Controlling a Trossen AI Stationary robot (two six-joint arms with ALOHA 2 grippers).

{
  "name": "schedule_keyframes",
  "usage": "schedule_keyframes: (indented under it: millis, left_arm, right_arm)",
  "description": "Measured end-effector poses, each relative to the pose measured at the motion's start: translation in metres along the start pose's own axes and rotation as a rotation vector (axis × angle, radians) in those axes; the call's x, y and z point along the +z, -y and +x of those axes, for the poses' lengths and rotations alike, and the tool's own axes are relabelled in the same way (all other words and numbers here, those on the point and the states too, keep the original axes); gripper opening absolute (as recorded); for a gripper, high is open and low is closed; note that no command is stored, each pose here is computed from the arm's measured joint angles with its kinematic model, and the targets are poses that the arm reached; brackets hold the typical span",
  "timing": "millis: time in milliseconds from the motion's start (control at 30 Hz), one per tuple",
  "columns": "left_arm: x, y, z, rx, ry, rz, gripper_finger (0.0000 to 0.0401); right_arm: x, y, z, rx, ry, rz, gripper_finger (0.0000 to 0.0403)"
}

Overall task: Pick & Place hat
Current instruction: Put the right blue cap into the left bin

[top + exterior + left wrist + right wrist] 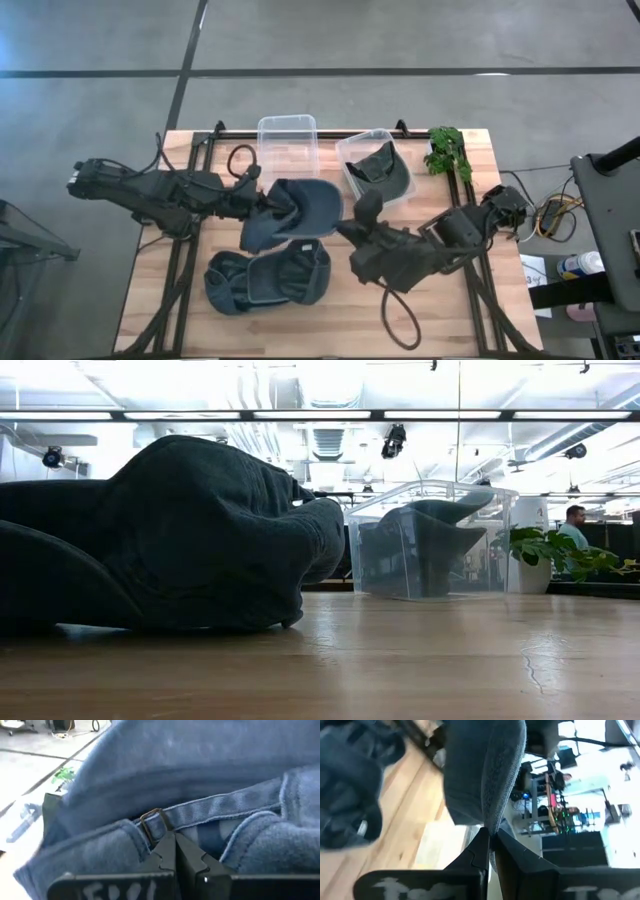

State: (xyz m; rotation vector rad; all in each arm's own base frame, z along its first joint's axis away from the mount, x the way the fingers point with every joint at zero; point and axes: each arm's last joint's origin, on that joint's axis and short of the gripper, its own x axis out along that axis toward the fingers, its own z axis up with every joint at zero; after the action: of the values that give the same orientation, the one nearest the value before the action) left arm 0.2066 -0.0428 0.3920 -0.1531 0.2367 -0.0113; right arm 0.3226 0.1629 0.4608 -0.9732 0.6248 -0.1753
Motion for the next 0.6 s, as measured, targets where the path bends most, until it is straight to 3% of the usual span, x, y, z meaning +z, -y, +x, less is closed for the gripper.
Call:
schedule_keyframes:
  millis: [100, 267, 367, 500, 600]
  left_arm:
    - [-0.001, -0.001, -0.003, 0.008, -0.012, 0.078, 0.0]
    - [-0.012, -0.008, -0.02, 0.083, -0.149, 0.15, 0.0]
    - [-0.017, -0.012, -0.032, 0.107, -0.201, 0.127, 0.0]
    - [-0.022, -0.016, -0.041, 0.152, -0.209, 0.084, 0.0]
    - [-0.032, -0.019, -0.042, 0.177, -0.269, 0.054, 0.0]
  right_arm:
    - [0.0, -0.012, 0.008, 0.034, -0.045, -0.12, 0.0013]
    - [-0.007, -0.019, 0.01, 0.076, -0.106, -0.246, 0.0013]
    - [-0.011, -0.02, 0.01, 0.08, -0.134, -0.287, 0.0013]
    - [-0.01, -0.028, 0.013, 0.064, -0.156, -0.448, 0.0013]
    - [-0.007, -0.037, 0.018, 0.049, -0.151, -0.478, 0.0013]
